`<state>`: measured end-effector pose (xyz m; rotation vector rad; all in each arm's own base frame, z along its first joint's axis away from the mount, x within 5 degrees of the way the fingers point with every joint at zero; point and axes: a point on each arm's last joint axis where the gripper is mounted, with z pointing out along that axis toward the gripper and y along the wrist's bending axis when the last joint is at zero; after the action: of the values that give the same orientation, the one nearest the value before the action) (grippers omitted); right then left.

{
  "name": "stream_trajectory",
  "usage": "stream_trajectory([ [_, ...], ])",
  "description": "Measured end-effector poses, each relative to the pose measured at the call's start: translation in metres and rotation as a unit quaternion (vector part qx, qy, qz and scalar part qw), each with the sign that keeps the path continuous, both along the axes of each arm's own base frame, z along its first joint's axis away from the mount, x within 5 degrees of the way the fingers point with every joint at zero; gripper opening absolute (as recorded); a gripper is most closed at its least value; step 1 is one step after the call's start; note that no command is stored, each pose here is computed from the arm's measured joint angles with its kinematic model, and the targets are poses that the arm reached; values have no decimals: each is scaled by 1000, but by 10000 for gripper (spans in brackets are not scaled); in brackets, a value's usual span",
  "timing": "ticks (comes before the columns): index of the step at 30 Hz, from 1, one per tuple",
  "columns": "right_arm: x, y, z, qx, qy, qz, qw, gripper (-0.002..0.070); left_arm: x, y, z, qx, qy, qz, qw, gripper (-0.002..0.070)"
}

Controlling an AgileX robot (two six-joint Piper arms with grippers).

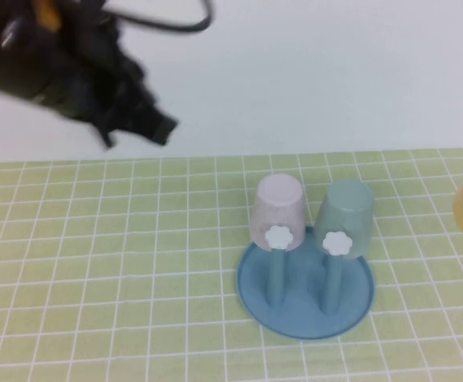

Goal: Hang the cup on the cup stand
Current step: Place the cup on the cup holder

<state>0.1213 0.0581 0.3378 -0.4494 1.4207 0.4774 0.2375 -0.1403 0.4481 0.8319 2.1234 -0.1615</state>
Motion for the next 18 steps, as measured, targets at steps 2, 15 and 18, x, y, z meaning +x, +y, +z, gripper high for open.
stream_trajectory([
  [2, 0, 1, -1, -12, -1, 4, 1000, 533, -10, 12, -9, -7, -17, 36, 999, -1],
  [15, 43, 21, -18, -42, 72, 94, 992, 533, -57, 56, -91, -39, -48, 136, 989, -1],
  [18, 60, 28, -18, -40, 86, 120, 988, 548, -60, 62, -103, -25, -46, 158, 986, -1],
])
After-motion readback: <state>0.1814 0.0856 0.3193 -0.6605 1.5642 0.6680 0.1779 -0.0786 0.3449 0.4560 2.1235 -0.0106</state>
